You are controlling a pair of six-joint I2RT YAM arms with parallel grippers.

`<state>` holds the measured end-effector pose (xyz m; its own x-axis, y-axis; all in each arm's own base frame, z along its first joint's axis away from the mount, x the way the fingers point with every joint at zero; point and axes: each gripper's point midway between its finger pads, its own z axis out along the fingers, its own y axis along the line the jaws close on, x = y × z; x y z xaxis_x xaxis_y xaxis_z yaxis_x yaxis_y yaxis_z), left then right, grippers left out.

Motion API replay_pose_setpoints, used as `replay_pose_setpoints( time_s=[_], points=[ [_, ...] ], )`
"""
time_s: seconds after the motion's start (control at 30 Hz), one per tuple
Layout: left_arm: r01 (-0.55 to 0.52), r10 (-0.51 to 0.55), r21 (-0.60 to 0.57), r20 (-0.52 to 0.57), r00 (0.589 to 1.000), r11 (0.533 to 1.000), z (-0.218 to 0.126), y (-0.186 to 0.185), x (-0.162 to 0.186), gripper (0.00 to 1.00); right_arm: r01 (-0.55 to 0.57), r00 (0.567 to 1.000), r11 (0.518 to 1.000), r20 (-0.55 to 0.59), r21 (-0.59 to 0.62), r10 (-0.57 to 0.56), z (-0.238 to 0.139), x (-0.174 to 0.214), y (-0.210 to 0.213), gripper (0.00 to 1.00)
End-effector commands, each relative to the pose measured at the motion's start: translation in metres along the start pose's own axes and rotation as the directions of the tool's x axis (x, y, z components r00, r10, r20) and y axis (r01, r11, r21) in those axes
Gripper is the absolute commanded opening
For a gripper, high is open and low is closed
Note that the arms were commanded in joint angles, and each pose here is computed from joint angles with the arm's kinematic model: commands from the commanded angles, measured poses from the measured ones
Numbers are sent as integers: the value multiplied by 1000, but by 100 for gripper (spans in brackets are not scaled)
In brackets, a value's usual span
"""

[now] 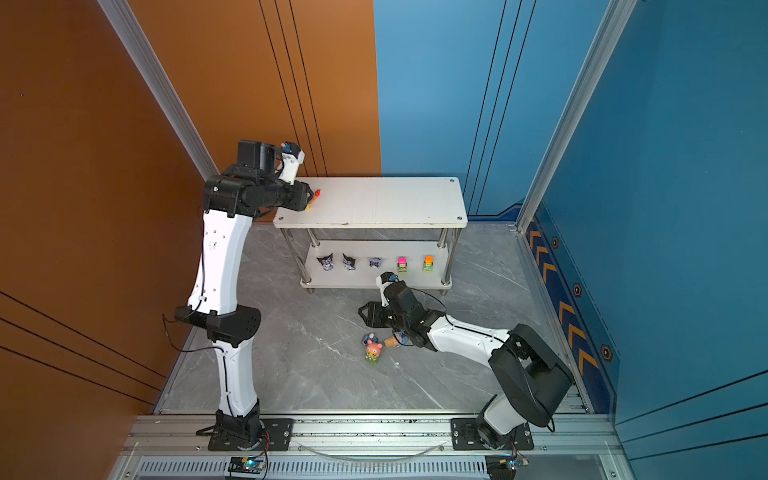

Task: Place and organize the plastic toys onto the shelf
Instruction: 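Lower the chicken onto the top shelf and open the left gripper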

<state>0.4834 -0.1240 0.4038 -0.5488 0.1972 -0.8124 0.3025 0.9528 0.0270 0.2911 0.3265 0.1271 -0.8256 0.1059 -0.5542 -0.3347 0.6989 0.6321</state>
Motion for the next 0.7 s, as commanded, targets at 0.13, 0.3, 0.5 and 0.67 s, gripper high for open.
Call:
replay_pose_setpoints(
  time_s=[0.13, 0.3, 0.5, 0.67],
  points=[
    [-9, 7, 43, 45, 999, 999, 1, -10, -11, 55, -6, 1000, 1000, -1, -17, 6, 3, -1, 3, 45],
    [-10, 7, 47, 60, 998, 999, -2, -13, -15, 71, -5, 1000, 1000, -2, -17, 5, 2, 0, 2, 45],
    [-4, -1, 40, 116, 993, 999, -14, -12, -28, 98, -6, 1000, 1000, 0, -21, 6, 2, 0, 3, 44],
    [-1, -4, 37, 129, 992, 999, -18, -11, -31, 98, -8, 1000, 1000, 3, -21, 8, 1, -1, 4, 44]
  ],
)
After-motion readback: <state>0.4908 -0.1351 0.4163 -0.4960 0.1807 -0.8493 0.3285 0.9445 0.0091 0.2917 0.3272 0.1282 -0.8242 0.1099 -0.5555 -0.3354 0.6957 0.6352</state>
